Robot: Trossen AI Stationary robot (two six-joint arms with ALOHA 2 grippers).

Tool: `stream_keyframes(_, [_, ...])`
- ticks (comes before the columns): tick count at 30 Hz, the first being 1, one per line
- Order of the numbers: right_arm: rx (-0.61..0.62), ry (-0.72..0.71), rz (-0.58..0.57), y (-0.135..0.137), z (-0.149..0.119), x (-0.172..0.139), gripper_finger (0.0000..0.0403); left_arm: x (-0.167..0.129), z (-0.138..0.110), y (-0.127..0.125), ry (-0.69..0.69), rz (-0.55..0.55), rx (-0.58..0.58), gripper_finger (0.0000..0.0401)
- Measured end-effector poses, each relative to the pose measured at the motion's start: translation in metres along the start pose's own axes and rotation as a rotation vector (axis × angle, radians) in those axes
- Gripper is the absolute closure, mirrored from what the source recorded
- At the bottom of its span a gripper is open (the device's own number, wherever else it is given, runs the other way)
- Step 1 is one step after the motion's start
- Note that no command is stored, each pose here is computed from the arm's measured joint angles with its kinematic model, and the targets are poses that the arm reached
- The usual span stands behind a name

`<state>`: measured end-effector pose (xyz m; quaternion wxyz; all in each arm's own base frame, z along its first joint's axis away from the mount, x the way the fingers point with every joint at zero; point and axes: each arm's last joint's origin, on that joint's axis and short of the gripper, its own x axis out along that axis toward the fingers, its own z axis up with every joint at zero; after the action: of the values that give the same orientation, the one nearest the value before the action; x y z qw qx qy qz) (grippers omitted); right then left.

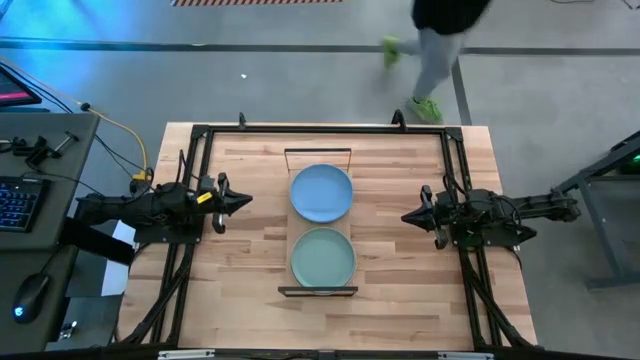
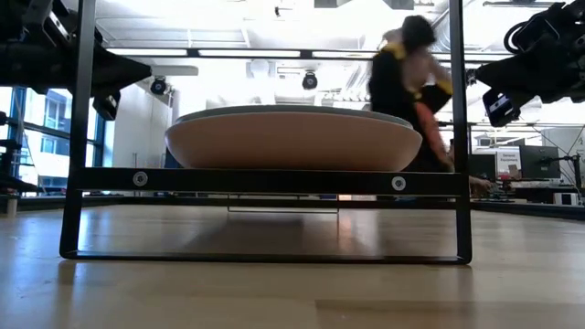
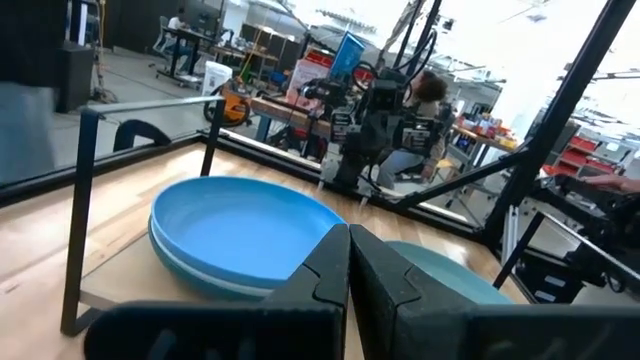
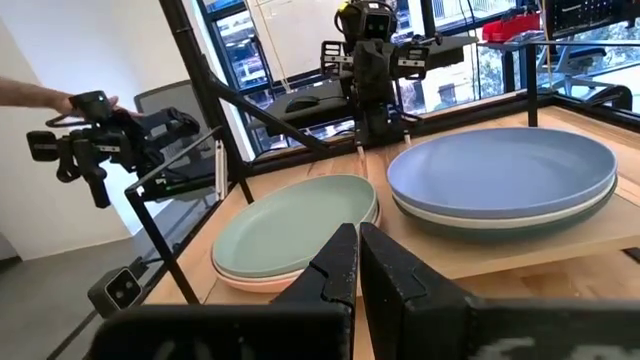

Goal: Place and stack plates onto a shelf
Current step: Return to Home Position

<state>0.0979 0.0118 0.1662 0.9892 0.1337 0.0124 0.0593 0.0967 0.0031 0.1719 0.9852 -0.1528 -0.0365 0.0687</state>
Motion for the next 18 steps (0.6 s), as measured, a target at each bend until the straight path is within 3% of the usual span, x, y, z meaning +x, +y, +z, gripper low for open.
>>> stream_keyframes(5, [-0.008,-0.057,0.016,0.0013,0.0045,-0.0017,0.0403,0.0,0.0004,-0.0001,-0.004,-0.001,-0.001,0.04])
stream_keyframes(18, [-0.008,-0.029,0.005,0.0003,0.0017,-0.0012,0.0403,0.0006,-0.0014,0.0004,0.014,0.005,0.002,0.04])
